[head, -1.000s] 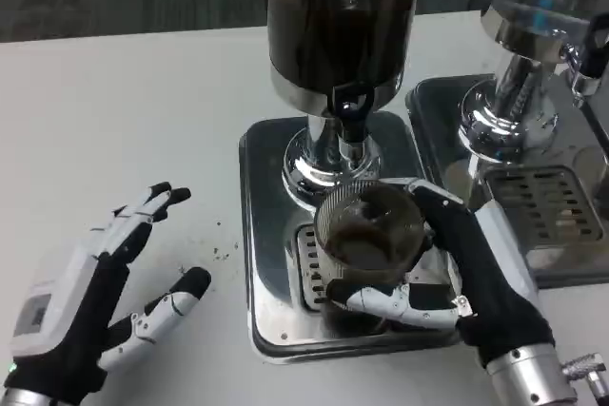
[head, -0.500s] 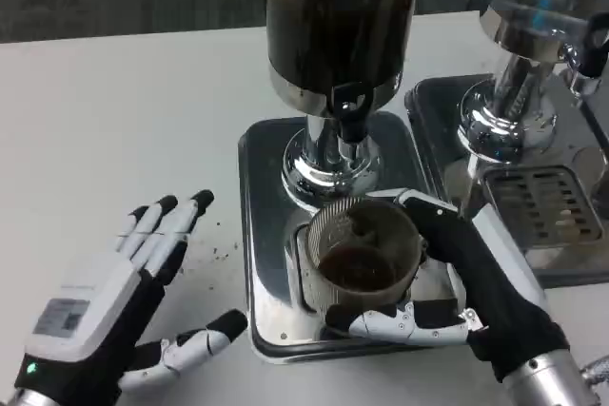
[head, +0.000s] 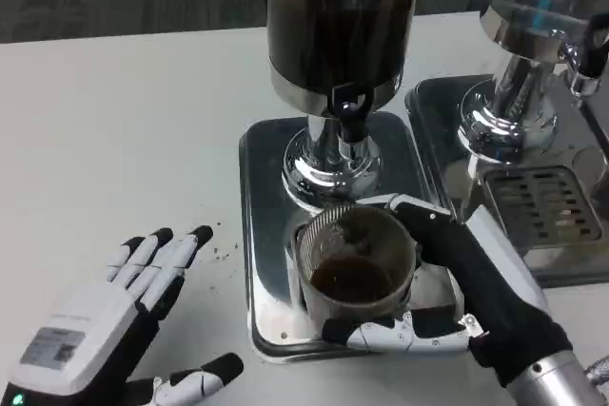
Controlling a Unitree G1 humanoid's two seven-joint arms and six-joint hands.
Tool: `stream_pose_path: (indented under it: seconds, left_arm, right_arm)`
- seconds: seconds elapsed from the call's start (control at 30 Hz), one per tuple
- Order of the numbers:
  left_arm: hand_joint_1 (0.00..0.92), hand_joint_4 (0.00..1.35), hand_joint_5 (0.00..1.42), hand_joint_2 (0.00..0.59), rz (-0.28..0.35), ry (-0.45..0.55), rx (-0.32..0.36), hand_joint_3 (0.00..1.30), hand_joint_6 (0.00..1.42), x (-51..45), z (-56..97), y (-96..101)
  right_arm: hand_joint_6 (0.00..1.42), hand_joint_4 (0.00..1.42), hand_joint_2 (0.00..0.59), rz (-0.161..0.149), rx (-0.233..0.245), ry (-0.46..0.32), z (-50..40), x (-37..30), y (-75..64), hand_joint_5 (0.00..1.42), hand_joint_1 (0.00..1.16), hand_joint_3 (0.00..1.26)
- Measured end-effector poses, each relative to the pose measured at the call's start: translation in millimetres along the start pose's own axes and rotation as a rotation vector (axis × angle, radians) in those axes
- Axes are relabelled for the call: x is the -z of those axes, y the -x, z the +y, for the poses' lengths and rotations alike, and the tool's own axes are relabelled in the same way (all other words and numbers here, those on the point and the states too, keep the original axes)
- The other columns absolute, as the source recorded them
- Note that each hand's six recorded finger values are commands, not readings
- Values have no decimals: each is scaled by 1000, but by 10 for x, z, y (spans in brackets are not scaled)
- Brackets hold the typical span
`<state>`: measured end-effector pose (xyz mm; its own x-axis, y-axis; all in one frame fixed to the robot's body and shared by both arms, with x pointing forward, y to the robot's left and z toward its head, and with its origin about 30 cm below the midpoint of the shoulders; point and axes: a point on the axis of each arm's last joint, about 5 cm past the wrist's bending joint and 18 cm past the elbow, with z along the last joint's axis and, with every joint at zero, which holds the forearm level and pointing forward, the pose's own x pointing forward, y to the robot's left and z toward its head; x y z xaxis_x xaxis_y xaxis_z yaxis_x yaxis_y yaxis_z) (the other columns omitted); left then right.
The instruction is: Grasp the cup under the faucet to collect the drink, then remove the cup.
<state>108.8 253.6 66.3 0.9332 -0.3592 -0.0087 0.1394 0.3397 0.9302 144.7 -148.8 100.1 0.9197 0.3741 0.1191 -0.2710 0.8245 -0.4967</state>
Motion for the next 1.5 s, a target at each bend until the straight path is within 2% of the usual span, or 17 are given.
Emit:
stream_pose_path:
  seconds: [0.17, 0.37, 0.43, 0.53, 0.87, 1.07, 1.5]
  left_arm:
    - [0, 0, 0, 131, 9, -10, 20, 0, 0, 5, 12, 82]
    - [0, 0, 0, 134, 0, -21, 9, 0, 0, -39, 51, 166]
    - [0, 0, 0, 136, 6, -24, 7, 0, 0, -44, 57, 196]
    - [0, 0, 0, 137, 20, -23, 3, 0, 0, -64, 62, 262]
    - [0, 0, 0, 137, 41, -25, 6, 0, 0, -78, 77, 350]
    - [0, 0, 0, 138, 42, -15, -1, 0, 0, -108, 60, 354]
    - [0, 0, 0, 141, 58, -3, -12, 0, 0, -128, 35, 353]
  right_arm:
    - [939, 653, 137, -3, -36, 1, -29, 0, 19, 716, 1092, 587]
    - [940, 653, 137, -35, -58, 5, -59, -81, 64, 719, 1092, 587]
    - [941, 653, 137, -37, -60, 3, -55, -92, 77, 721, 1092, 586]
    - [941, 653, 137, -36, -62, -3, -51, -128, 130, 722, 1092, 583]
    - [941, 653, 137, -11, -77, -8, -116, -143, 220, 718, 1092, 578]
    - [941, 653, 137, -23, -78, -6, -120, -176, 236, 716, 1092, 575]
    - [941, 662, 137, -11, -76, -17, -101, -171, 260, 716, 1092, 573]
